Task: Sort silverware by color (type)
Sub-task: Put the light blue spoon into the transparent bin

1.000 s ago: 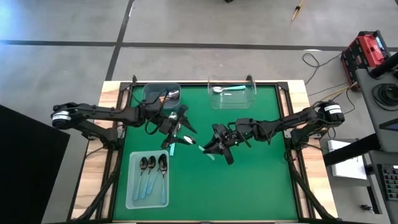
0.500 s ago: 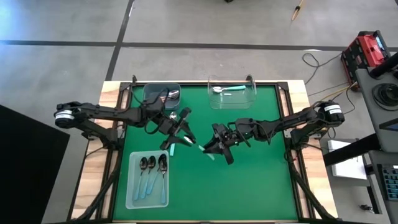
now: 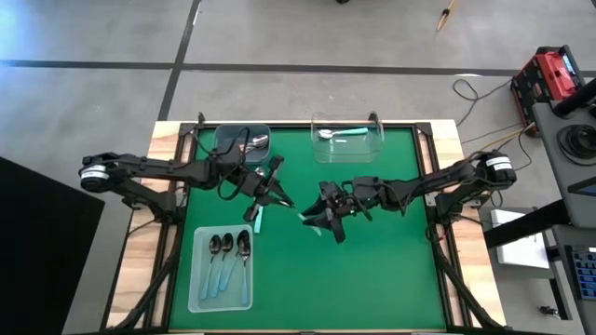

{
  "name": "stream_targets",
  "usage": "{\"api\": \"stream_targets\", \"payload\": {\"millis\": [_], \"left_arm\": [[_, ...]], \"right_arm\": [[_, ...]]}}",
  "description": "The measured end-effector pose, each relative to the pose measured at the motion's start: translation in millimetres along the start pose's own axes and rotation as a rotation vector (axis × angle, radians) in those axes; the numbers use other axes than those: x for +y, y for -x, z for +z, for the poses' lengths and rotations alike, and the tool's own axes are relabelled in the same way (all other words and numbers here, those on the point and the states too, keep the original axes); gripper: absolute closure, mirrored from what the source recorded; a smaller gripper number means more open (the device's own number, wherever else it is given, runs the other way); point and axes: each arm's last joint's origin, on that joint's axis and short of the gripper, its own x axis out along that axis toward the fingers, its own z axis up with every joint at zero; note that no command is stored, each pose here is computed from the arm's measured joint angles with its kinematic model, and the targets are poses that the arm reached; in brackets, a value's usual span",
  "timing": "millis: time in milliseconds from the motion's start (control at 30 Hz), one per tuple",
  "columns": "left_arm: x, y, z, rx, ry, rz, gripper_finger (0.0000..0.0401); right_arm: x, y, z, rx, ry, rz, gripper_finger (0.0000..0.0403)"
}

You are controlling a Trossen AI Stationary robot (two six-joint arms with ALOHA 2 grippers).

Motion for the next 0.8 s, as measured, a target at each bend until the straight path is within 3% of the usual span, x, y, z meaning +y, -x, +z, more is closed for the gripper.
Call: {"api": "stream_targets", "payload": {"millis": [200,333,533,700,800], "left_arm": [[0.2,5.3,1.8,0.083,0.029,0.092,0.0399],[1.5,9.5,-1.5,0.202,0.063,0.23,0.0399],[2.9,15.0,-11.2,0.382,0.136,0.45,0.04],[1.4,19.2,-18.6,0.446,0.213,0.599,0.04],[-0.3,20.7,-22.0,0.458,0.264,0.652,0.04]], "right_arm": [[-3.4,4.7,7.7,-0.014,-0.009,-0.03,0.0221],[-9.8,13.5,11.4,0.004,-0.002,-0.162,0.0194],[-9.7,20.8,24.3,0.119,0.162,-0.454,0.0188],[-4.8,17.7,44.0,0.188,0.277,-0.561,0.0188],[-2.9,15.0,50.4,0.223,0.35,-0.569,0.0188]]}}
